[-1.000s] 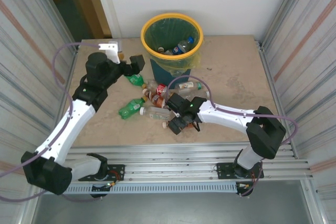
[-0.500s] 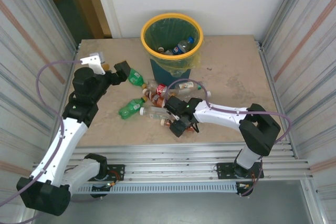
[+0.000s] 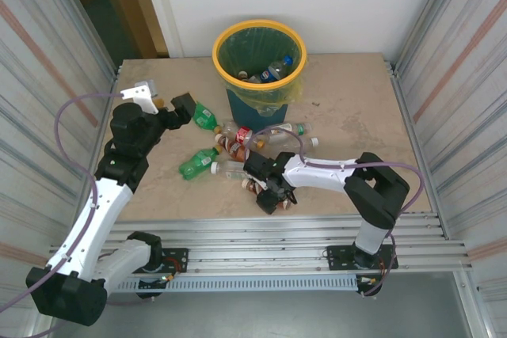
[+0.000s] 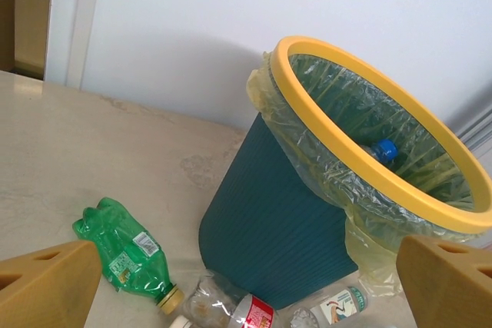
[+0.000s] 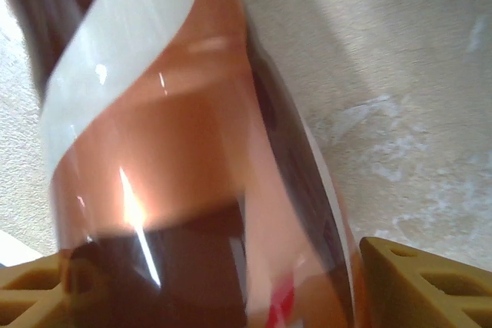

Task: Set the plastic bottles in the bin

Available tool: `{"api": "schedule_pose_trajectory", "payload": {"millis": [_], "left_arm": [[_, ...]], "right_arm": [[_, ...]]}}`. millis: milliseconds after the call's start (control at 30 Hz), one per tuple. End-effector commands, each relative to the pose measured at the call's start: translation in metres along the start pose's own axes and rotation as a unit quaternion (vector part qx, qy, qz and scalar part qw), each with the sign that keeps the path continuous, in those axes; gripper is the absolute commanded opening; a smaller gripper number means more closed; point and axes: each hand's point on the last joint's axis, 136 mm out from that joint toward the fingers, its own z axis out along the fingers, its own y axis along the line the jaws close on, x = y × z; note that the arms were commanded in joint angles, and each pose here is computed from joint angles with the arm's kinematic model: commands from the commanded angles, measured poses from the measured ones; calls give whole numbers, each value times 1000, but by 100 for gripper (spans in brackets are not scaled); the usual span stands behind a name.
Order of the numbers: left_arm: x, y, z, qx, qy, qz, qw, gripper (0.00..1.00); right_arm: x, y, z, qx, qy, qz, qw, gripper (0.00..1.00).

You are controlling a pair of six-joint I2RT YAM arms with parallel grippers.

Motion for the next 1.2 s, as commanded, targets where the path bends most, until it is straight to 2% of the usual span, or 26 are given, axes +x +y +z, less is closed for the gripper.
{"api": "schedule_pose_trajectory", "payload": {"millis": [0, 100, 267, 333, 667, 900, 1167], "left_arm": [[-4, 5, -2, -9, -9, -8, 1000, 99], [-5, 6, -2, -13, -10, -8, 1000, 99], [-3, 12, -3, -24, -8, -8, 1000, 99], [-3, 14, -4, -27, -10, -8, 1000, 99], [-1, 25, -8, -49, -10, -11, 999, 99], [5, 35, -10, -71, -7, -14, 997, 99], [14, 45, -12, -88, -2, -19, 996, 99]], "right_arm": [[0, 6, 3, -8, 19, -24, 999, 70], [-1, 8, 3, -6, 26, -35, 999, 63], [-9, 15, -12, -2, 19, -60, 998, 46], [-12, 16, -19, 2, 13, -64, 998, 43], [-33, 22, -66, 5, -55, -73, 996, 40], [-53, 20, -118, -6, -154, -57, 986, 39], [-72, 4, -186, 6, -273, -18, 962, 38]]}}
